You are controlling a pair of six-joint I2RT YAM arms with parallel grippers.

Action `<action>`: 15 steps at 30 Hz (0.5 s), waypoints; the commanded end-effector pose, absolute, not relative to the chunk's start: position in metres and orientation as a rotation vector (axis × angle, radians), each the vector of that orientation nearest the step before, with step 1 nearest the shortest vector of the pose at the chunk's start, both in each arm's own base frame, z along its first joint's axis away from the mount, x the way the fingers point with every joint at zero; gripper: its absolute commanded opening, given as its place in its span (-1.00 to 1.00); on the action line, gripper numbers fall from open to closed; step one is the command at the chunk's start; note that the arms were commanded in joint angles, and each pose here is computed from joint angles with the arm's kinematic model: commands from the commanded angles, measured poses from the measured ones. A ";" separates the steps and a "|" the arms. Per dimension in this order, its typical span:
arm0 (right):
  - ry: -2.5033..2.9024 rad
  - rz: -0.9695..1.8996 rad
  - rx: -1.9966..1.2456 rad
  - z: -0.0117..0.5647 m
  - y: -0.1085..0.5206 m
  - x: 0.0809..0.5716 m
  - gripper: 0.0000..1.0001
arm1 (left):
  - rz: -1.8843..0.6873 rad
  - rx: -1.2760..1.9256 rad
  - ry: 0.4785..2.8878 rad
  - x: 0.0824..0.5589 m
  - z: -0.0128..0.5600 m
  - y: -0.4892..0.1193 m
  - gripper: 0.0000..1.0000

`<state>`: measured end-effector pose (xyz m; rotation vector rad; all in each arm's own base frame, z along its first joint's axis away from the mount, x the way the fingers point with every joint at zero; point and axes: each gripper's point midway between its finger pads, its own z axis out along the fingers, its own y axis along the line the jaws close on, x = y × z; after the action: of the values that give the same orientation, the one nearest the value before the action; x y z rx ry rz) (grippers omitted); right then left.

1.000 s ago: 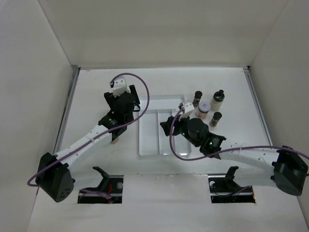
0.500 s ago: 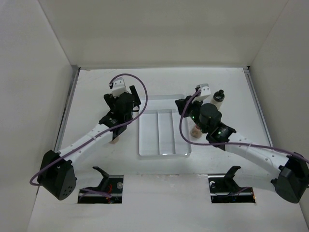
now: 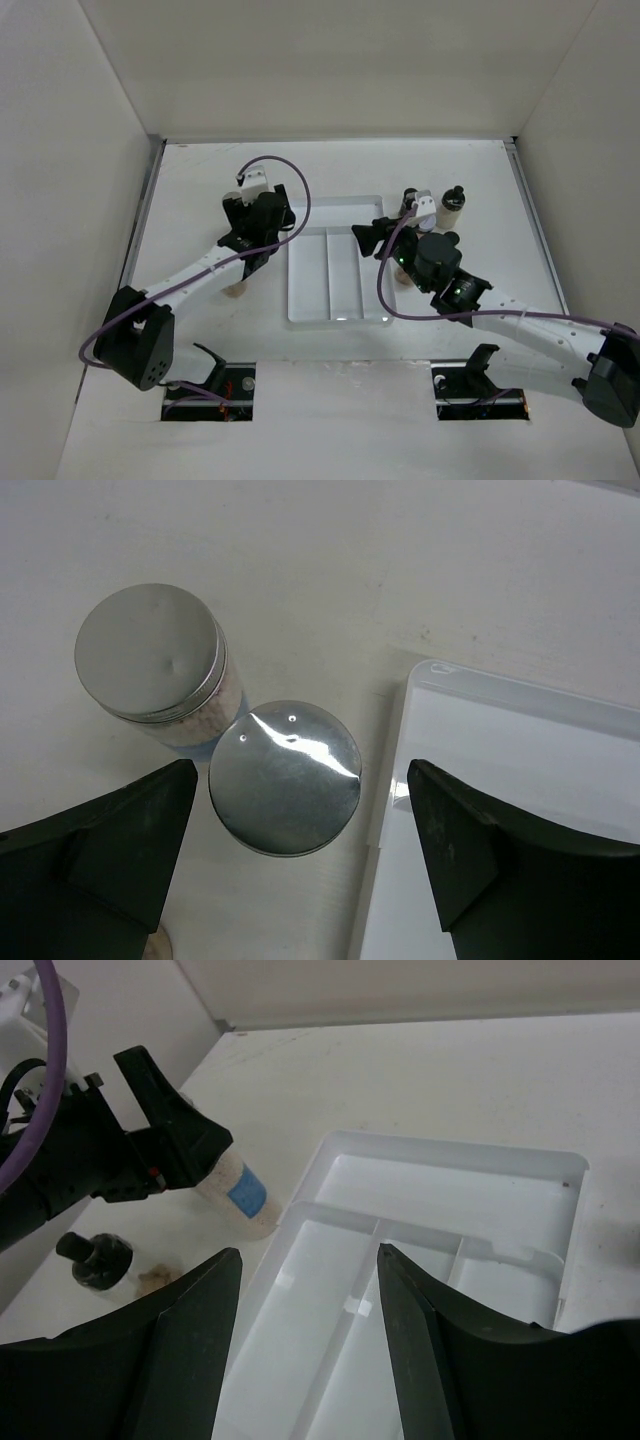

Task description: Organize the condiment bottles

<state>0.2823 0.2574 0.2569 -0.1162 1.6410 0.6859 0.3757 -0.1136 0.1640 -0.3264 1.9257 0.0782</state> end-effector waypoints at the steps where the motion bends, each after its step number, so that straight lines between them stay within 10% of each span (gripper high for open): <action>1: 1.568 0.712 -0.076 0.278 0.257 0.285 0.27 | 0.051 -0.367 1.867 0.382 0.186 -0.114 0.72; 10: 1.580 0.708 -0.088 0.273 0.258 0.285 0.26 | 0.100 -0.395 1.893 0.399 0.160 -0.102 0.47; 15: 1.582 0.708 -0.082 0.272 0.257 0.285 0.26 | 0.076 -0.399 1.852 0.397 0.172 -0.103 -0.20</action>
<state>0.2837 0.2571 0.2554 -0.1109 1.6403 0.6811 0.3886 -0.0996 0.1368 -0.3521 1.9615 0.1472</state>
